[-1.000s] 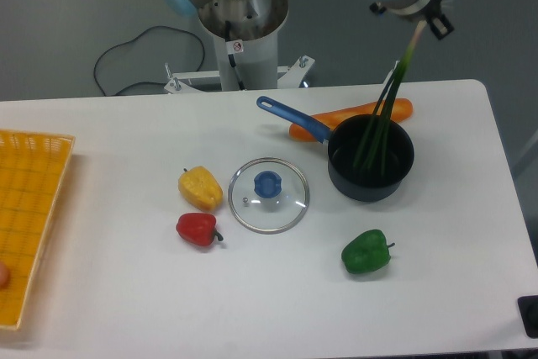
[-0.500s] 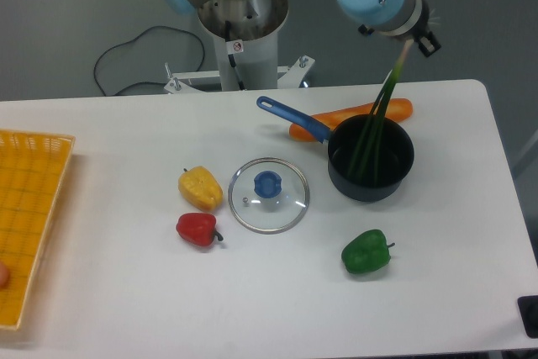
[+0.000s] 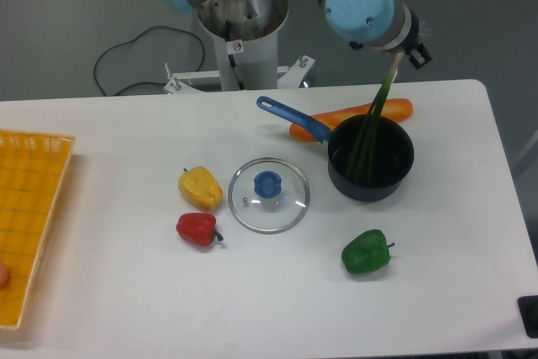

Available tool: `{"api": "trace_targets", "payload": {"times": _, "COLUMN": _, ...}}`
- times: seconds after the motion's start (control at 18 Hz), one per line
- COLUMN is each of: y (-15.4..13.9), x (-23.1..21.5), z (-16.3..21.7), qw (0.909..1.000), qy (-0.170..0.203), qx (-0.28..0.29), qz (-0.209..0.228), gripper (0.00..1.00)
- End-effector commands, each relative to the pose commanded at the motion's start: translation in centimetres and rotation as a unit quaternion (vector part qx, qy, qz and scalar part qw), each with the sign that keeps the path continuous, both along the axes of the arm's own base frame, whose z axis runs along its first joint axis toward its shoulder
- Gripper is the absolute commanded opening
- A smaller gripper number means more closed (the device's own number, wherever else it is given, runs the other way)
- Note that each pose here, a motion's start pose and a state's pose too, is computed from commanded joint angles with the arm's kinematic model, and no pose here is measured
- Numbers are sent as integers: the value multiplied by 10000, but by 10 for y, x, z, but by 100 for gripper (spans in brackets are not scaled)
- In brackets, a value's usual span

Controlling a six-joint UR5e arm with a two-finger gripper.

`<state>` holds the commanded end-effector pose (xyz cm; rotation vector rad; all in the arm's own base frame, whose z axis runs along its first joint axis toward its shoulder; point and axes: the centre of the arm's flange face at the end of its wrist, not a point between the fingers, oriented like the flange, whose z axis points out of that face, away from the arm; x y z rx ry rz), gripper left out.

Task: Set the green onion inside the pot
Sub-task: 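Lower the green onions deeper into the pot, pushing them down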

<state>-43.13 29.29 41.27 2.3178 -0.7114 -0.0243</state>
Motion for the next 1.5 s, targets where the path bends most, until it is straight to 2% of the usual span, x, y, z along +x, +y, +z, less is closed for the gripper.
{"api": "trace_targets", "payload": {"times": 0.78, "y": 17, "x": -10, "z": -13, "qw": 9999, "qy": 59, "qx": -8, "qz": -82, "gripper": 4}}
{"api": "trace_targets", "payload": {"times": 1.28, "y": 41, "x": 4, "z": -19, "qw": 9994, "qy": 4, "qx": -27, "qz": -340, "gripper": 4}}
{"api": "trace_targets", "payload": {"times": 1.44, "y": 41, "x": 5, "z": -18, "qw": 9994, "qy": 25, "qx": -25, "qz": -343, "gripper": 5}}
{"api": "trace_targets", "payload": {"times": 1.5, "y": 41, "x": 5, "z": -18, "qw": 9994, "qy": 32, "qx": -21, "qz": -343, "gripper": 8}}
